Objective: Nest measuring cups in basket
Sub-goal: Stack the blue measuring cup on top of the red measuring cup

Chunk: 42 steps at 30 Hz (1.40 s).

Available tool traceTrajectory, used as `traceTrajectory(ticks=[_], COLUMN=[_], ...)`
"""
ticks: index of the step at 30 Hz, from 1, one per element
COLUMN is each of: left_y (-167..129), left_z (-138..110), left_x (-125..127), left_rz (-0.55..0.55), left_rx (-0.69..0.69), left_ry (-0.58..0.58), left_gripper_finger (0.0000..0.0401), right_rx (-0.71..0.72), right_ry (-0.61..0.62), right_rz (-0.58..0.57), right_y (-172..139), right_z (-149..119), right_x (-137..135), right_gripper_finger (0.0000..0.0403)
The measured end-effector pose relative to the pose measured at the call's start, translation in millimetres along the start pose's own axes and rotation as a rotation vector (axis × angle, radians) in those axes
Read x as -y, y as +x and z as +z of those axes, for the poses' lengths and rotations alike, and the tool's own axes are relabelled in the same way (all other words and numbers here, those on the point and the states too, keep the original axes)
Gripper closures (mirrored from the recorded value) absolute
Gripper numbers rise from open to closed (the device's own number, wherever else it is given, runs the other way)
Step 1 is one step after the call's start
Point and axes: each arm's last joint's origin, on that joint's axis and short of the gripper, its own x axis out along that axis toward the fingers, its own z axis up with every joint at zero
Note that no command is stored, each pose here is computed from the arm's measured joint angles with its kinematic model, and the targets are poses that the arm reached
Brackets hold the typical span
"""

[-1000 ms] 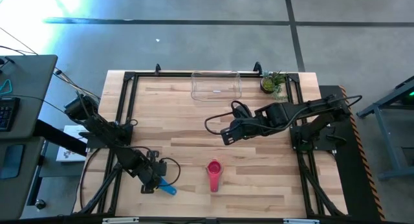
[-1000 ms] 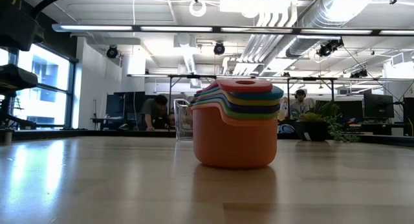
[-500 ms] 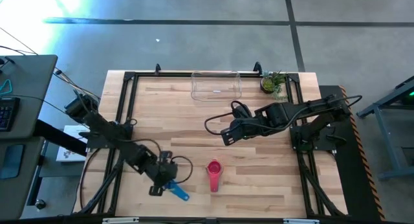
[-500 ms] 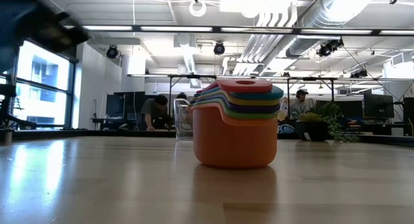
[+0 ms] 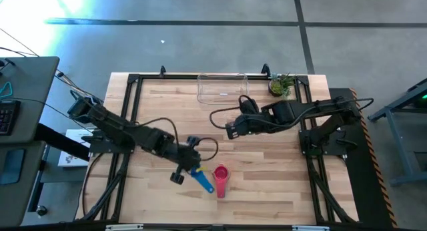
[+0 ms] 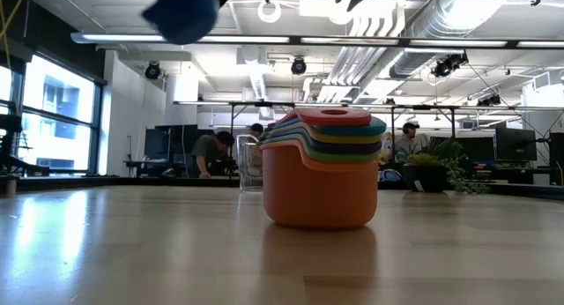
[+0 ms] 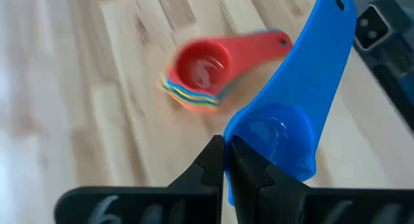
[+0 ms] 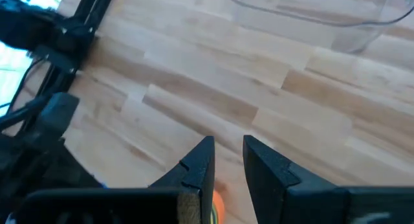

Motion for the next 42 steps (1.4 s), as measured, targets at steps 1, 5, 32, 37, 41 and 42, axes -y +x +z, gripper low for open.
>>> traceTrajectory(ticks=[1,5,32,37,41,42], left_y=[-1,-7,3,23,37,42], left_z=[2,10,30,30,39,43], left_x=[-5,-22,-40,-39,-40,-41], left_rz=[0.009,0.046,0.042,0.023,0.013,0.011], left_rx=[0.008,0.037,0.180,0.146,0.128,0.126], left_ry=[0.027,0.113,0.628,0.625,0.627,0.630], left_gripper_finger=[0.0400,0.0400,0.0400,0.0400,0.0400,0.0400], right_rx=[0.004,0.022,0.124,0.129,0.128,0.127], right_ry=[0.007,0.007,0.220,0.225,0.224,0.223], right_rz=[-0.005,-0.024,-0.047,-0.051,-0.055,-0.056], right_y=[1,6,13,12,12,12], right_z=[3,14,36,36,36,36], right_x=[1,5,11,12,12,12], right_gripper_finger=[0.0329,0.0329,0.0329,0.0329,0.0329,0.0329])
